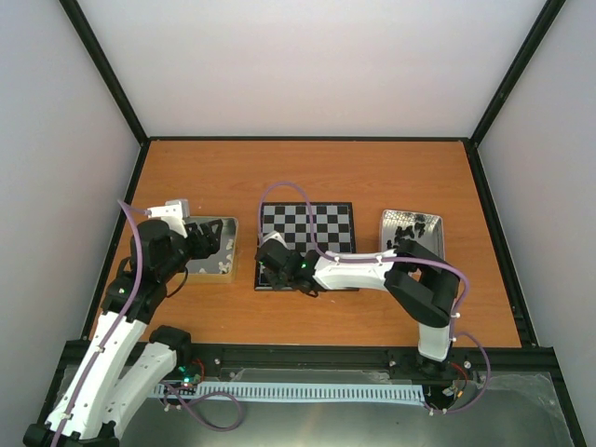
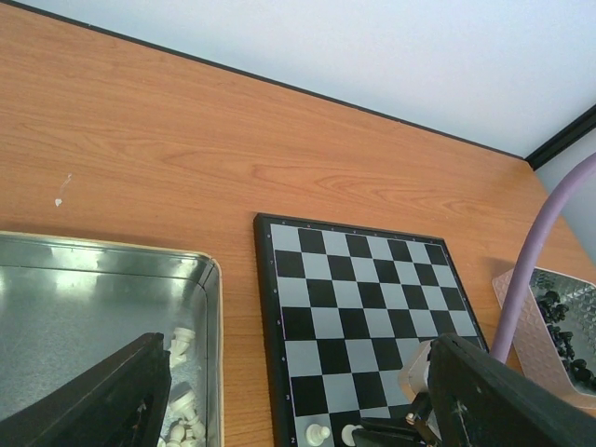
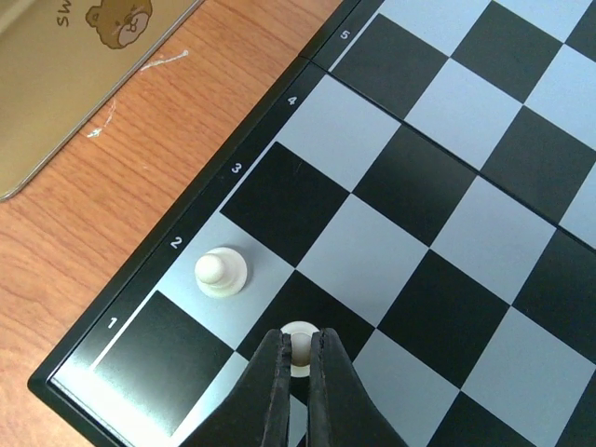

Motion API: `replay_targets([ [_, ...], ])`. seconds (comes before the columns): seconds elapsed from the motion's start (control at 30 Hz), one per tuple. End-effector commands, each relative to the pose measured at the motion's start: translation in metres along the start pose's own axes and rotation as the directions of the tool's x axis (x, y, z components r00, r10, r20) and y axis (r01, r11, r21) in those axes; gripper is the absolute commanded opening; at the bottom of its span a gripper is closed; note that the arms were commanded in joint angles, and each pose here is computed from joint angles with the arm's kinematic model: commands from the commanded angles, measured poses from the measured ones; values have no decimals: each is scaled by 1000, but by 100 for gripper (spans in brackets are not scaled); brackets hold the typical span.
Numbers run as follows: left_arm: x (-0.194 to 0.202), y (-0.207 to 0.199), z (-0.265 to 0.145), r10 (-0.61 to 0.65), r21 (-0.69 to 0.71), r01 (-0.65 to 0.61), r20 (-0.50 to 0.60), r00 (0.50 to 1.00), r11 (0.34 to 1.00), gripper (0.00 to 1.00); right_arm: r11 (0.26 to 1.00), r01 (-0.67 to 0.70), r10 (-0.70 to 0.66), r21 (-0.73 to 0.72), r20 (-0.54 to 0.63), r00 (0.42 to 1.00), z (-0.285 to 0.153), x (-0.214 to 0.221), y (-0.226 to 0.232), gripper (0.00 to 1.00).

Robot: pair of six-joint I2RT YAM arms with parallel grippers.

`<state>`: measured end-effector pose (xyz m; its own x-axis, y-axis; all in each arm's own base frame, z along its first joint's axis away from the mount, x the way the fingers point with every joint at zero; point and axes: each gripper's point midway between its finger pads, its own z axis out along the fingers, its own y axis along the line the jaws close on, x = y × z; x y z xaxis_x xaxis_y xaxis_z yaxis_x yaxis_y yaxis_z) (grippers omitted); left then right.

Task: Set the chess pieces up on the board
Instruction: Place the chess piece on the chessboard, then pick up the chess piece from the storage box.

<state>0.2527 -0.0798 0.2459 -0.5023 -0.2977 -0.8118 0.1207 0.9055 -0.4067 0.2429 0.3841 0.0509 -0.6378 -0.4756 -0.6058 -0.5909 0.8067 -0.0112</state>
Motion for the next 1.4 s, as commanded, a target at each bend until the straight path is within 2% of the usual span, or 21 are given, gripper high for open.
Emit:
replay_targets([
  [0.0, -4, 0, 0, -3, 1, 3, 17, 1000, 1000, 76, 999, -11, 11, 33, -4, 1000, 6, 2, -1, 3],
  [0.13, -4, 1, 0, -5, -4, 5, 17, 1000, 1000, 76, 1000, -8, 9, 25, -14, 1000, 3, 3, 0, 9],
  [0.23, -2, 6, 2, -19, -32, 19, 10, 1000, 999, 78, 999, -31, 31, 10, 7, 999, -14, -7, 0, 21],
  [0.37, 2, 15, 12, -39, -93, 36, -34, 999, 995, 80, 996, -82, 83, -19, 84, 993, -52, -36, -2, 42],
  [0.43, 8, 21, 20, -53, -131, 42, -77, 996, 990, 80, 994, -112, 113, -11, 106, 988, -68, -45, -8, 46],
  [0.57, 21, 34, 37, -86, -202, 48, -180, 980, 978, 78, 984, -178, 176, 2, 145, 974, -94, -53, -20, 47],
  [0.8, 40, 70, 63, -181, -331, 74, -307, 934, 941, 62, 984, -175, 176, -20, 139, 974, -101, -48, -26, 47],
  [1.03, 68, 77, 110, -159, -271, 26, -485, 860, 962, 46, 982, -150, 159, -111, 80, 984, -85, -37, -6, 43],
  [1.17, 82, 83, 132, -162, -269, 5, -566, 808, 963, 49, 978, -152, 162, -143, 56, 985, -74, -29, 1, 42],
  [1.37, 96, 88, 149, -163, -263, -9, -625, 763, 965, 51, 981, -154, 157, -121, 19, 987, -59, -26, 1, 41],
])
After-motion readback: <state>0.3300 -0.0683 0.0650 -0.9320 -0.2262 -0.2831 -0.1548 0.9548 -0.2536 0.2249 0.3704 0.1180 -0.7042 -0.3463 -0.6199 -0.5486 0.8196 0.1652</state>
